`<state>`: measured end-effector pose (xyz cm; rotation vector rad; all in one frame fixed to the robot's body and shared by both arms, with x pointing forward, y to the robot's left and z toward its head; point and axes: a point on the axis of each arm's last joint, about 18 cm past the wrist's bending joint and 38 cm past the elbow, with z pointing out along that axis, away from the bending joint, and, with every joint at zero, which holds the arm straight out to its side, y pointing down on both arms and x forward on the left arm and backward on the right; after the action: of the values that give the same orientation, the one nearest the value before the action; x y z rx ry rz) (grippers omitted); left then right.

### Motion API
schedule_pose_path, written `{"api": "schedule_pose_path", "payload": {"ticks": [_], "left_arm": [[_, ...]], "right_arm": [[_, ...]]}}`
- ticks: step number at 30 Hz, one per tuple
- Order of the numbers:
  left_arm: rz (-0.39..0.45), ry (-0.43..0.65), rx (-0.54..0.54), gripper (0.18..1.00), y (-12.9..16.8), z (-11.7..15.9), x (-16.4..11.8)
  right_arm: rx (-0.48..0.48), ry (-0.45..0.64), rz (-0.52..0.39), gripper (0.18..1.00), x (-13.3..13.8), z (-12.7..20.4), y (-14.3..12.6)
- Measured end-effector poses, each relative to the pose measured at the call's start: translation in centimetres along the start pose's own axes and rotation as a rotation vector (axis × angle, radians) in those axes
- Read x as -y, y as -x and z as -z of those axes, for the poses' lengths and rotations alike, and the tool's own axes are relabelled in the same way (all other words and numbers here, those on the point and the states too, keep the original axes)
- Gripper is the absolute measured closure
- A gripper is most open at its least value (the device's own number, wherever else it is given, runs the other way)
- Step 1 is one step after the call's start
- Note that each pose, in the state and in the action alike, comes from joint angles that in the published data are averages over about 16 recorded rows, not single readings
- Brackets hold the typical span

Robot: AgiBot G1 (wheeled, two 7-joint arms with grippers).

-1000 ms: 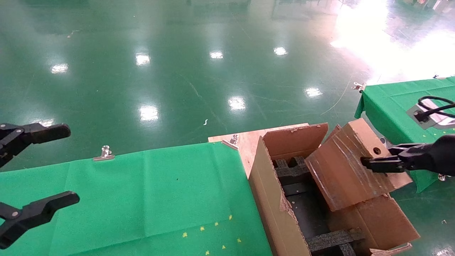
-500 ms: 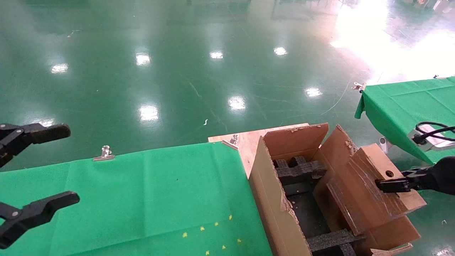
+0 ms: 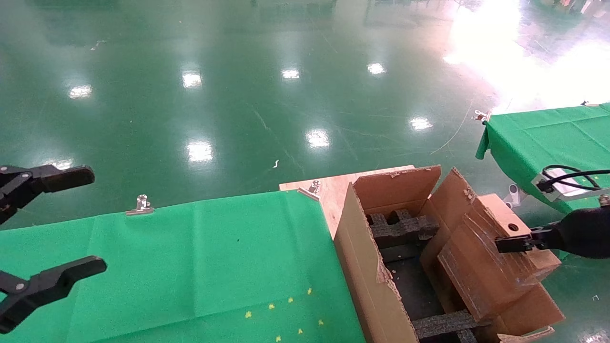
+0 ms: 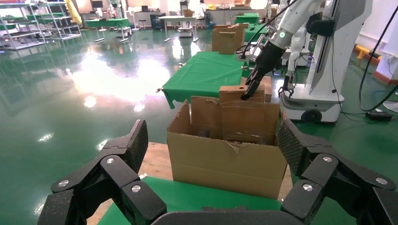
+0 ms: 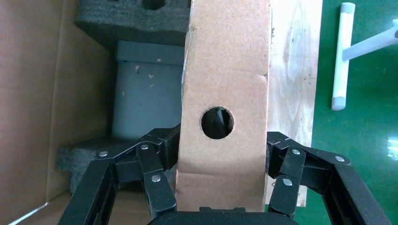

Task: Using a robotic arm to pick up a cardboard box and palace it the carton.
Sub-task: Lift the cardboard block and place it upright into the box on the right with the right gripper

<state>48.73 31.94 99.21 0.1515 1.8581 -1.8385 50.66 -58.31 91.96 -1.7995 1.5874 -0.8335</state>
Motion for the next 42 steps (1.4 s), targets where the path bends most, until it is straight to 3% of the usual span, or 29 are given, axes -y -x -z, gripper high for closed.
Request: {"api": "schedule_pose_path", "payload": {"ticks": [21,42], "left_arm": [[0.0,0.0,0.0,0.183,0.0,0.0,0.0],[0.0,0.0,0.0,0.183,0.0,0.0,0.0]], "right_arm": [[-0.055,-0.059,0.027,0.893,2.5,-1.0,-0.2],[-0.085,-0.065,0.033,0.896,1.7,-5.2,0.8]]}}
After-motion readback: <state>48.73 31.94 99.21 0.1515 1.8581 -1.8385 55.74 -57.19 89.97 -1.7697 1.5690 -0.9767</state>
